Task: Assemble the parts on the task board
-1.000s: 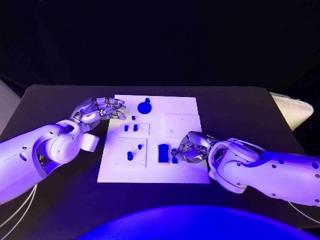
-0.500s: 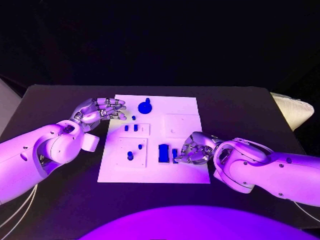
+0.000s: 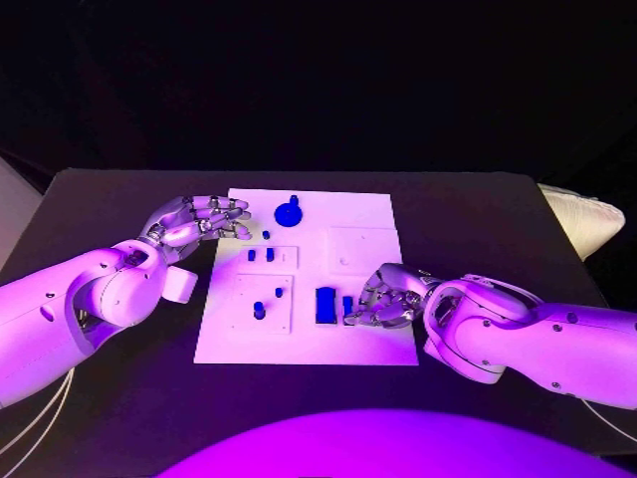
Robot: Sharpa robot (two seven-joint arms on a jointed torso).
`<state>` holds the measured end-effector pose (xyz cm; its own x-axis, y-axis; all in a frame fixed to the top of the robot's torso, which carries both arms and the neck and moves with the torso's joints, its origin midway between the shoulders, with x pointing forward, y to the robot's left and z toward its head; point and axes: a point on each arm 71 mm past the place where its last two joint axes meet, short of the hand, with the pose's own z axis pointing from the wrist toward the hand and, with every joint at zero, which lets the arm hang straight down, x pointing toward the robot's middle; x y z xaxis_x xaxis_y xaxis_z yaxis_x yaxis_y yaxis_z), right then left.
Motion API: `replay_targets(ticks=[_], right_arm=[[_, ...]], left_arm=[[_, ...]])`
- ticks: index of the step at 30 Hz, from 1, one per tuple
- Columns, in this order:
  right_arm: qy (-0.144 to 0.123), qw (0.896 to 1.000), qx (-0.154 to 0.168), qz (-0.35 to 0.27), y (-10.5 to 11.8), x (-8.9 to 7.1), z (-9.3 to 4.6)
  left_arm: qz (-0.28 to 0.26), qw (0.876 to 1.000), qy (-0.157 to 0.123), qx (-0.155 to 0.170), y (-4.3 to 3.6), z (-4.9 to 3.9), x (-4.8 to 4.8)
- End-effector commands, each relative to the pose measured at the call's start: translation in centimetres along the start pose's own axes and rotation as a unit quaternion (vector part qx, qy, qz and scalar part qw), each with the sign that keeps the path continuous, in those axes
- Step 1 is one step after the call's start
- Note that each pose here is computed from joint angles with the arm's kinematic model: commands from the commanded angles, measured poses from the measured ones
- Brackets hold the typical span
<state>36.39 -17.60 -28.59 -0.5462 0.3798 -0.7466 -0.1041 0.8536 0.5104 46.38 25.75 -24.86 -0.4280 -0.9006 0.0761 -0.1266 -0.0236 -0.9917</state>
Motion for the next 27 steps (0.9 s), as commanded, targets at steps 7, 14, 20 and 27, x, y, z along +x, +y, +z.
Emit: replay_targets(ticks=[7,14,20,27], right_arm=[[0.005,1.0,0.006,-0.017,-0.02,0.4,0.3],[0.003,1.0,0.004,-0.02,-0.05,0.41,0.44],[0.006,1.0,0.002,-0.02,-0.12,0.44,0.59],[0.005,1.0,-0.004,-0.016,-0.05,0.46,0.65]], left_arm=[[-0.004,1.0,0.009,0.002,-0.04,0.03,0.22],[-0.005,1.0,0.009,0.002,-0.02,0.02,0.22],[-0.005,1.0,0.009,0.002,-0.01,0.02,0.24],[-0.005,1.0,0.009,0.002,0.0,0.01,0.23]])
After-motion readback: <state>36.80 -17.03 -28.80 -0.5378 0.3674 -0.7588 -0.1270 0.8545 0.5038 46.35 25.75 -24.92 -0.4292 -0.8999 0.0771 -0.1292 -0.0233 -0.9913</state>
